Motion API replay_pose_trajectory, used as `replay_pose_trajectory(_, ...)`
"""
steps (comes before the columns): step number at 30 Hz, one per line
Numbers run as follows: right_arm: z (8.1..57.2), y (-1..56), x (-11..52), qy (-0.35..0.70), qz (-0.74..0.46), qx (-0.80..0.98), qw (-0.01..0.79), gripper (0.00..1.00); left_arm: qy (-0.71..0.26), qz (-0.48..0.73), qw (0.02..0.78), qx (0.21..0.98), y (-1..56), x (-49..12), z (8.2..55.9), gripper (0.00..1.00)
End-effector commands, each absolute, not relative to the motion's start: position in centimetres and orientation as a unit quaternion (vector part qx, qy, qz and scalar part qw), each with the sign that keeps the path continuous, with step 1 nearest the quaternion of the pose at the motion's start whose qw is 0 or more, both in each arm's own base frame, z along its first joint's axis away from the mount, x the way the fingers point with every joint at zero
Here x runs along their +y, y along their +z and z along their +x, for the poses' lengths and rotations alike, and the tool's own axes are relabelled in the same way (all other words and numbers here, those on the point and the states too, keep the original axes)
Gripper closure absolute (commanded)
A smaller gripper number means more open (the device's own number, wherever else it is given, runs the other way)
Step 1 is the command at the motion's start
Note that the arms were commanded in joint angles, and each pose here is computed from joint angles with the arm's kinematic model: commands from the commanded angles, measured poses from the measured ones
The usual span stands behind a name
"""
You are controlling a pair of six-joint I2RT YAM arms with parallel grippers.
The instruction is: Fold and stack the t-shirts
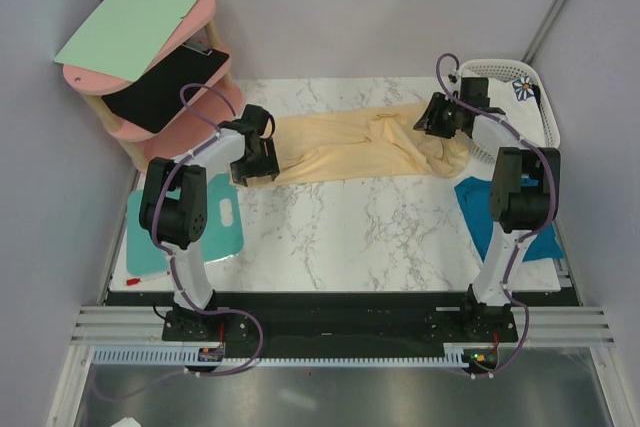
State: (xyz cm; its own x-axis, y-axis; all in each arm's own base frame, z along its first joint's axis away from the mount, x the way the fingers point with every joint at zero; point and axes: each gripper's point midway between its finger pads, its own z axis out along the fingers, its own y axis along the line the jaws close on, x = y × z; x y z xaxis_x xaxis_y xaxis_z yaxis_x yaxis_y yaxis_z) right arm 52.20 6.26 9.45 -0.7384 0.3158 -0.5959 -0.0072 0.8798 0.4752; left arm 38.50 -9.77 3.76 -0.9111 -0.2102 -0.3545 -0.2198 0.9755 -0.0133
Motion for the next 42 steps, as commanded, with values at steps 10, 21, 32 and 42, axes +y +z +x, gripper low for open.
replay_pose_trajectory(10,44.3,15.1,14.4,0.13,-0.062,0.904,0.402,1.0,0.023,-0.099,0.22,0.97,5.4,-10.1,40.6,0.23)
replay_pose_trajectory(21,46.1,5.5,16.0,0.066,-0.044,0.949,0.306,1.0,0.038,-0.103,0.26,0.959,7.6,-10.0,43.8,0.98)
replay_pose_trajectory(32,46.6,3.6,11.9,-0.044,0.008,0.95,0.309,1.0,0.111,-0.104,0.216,0.964,3.5,-8.6,45.9,0.98)
replay_pose_trajectory(42,49.3,2.8,9.4,-0.13,0.018,0.939,0.317,1.0,0.102,-0.082,0.14,0.981,0.5,-8.9,41.7,0.98)
